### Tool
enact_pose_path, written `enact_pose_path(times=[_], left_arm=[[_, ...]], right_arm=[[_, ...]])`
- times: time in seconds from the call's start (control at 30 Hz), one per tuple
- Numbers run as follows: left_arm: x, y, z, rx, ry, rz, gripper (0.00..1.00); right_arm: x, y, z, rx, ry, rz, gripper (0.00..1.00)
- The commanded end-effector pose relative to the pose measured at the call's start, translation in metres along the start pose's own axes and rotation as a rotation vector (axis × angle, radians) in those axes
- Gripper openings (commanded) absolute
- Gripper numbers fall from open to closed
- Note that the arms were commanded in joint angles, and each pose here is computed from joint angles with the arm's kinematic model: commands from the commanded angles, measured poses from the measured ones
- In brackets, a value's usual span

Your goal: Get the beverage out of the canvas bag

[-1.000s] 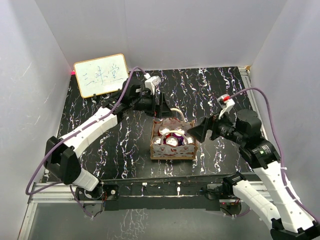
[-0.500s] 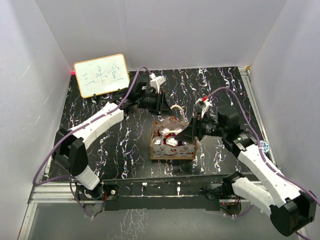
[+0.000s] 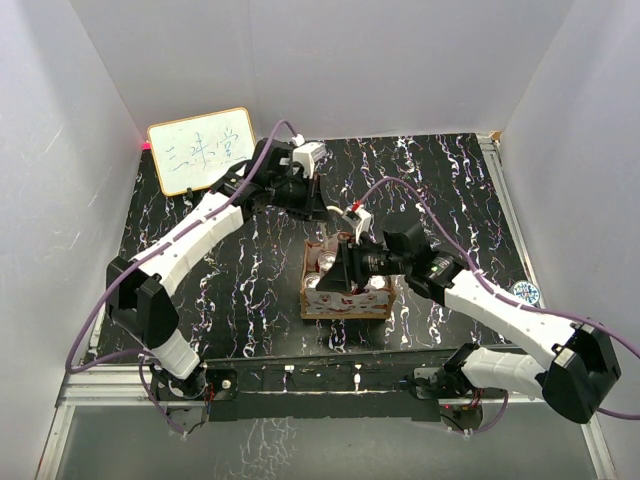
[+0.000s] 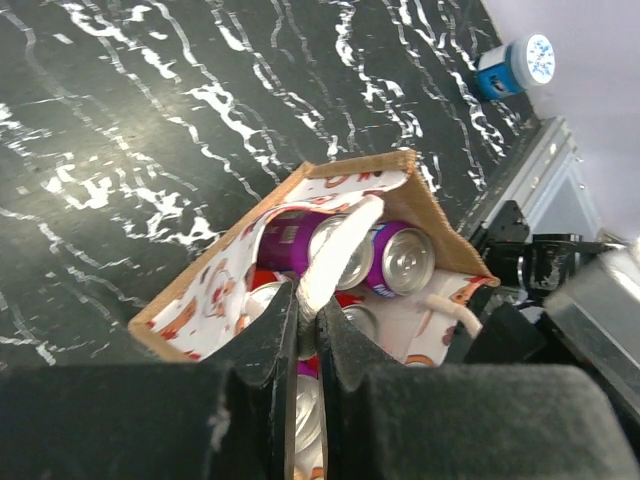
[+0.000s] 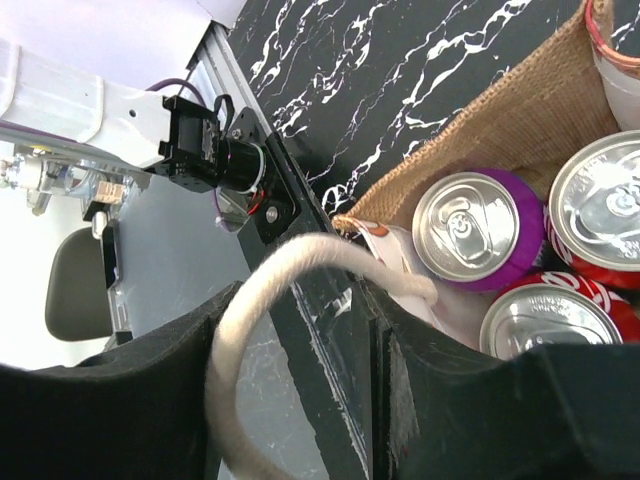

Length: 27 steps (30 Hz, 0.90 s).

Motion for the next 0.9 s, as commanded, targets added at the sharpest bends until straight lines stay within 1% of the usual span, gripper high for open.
enact_pose_path(times=[0.0, 0.1, 0.23, 0.33, 0.4, 0.5, 0.67, 0.77, 0.87], left_arm=[[0.001, 0.038, -0.060, -0.185, 0.043, 0.073, 0.00], [0.012, 0.040, -0.069, -0.205, 0.073, 0.077, 0.00], [0.015, 0.038, -0.073, -0.235, 0.099, 0.095, 0.00], [0.016, 0.036, -0.075, -0.259, 0.106, 0.106, 0.00], [0.015, 0.035, -0.075, -0.263, 0.089, 0.107, 0.00], [0.010, 0.029, -0.071, -0.260, 0.021, 0.110, 0.00], [0.011, 0.024, -0.065, -0.247, -0.017, 0.122, 0.00], [0.013, 0.023, -0.061, -0.257, -0.025, 0.134, 0.00], [0.012, 0.018, -0.055, -0.268, -0.083, 0.143, 0.00]], right_arm=[[0.024, 0.035, 0.007, -0.139, 0.025, -0.083, 0.48], [0.022, 0.034, 0.013, -0.140, 0.029, -0.070, 0.48], [0.022, 0.030, 0.019, -0.113, 0.035, -0.052, 0.48], [0.024, 0.029, 0.018, -0.116, 0.031, -0.044, 0.51], [0.024, 0.027, 0.015, -0.118, 0.021, -0.037, 0.54], [0.024, 0.020, 0.007, -0.108, -0.006, -0.023, 0.57], [0.018, -0.005, -0.011, -0.103, -0.053, 0.015, 0.63], [0.011, -0.022, -0.015, -0.114, -0.062, 0.063, 0.65], [0.001, -0.040, -0.013, -0.123, -0.057, 0.141, 0.67]])
Point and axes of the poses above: each gripper's point midway between its finger pads, its own z axis out along the fingers, its own x axis along the line the jaws close on, y = z × x, the point moved 6 cm from there along -z, back along the fingers, and after that the axes turned 2 degrees about -z, right-handed, at the moved point
